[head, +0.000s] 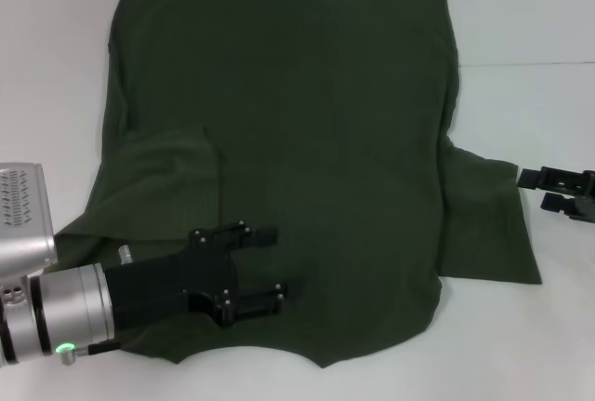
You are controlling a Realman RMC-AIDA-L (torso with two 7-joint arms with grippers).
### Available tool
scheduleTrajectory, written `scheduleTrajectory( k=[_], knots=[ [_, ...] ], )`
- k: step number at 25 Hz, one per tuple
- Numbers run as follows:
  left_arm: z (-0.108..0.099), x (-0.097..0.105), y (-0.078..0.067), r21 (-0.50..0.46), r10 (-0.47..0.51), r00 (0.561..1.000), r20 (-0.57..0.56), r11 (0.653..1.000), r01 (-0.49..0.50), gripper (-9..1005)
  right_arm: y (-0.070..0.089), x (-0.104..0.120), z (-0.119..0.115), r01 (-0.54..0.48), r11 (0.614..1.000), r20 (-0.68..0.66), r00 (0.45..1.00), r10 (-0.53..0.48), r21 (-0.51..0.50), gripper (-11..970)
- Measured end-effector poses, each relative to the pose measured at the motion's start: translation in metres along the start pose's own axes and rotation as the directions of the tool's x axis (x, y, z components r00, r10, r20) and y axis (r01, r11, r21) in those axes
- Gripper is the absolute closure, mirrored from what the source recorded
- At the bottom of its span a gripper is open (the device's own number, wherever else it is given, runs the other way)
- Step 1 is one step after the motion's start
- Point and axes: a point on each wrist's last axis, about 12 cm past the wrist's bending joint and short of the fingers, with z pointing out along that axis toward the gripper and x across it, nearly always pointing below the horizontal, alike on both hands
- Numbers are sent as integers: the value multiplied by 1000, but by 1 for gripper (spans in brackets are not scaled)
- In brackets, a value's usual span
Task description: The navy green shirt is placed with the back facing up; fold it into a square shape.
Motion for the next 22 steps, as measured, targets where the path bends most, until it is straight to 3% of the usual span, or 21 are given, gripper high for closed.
scheduleTrajectory(
  k=[17,22],
  knots=[
    [1,1,5,-35,4,1000,-22,999,-5,235,5,14,36,7,998,34,999,-9,63,236],
    [1,2,6,-44,0,1000,-27,999,-1,235,8,16,46,39,997,29,999,-41,67,376]
  ],
)
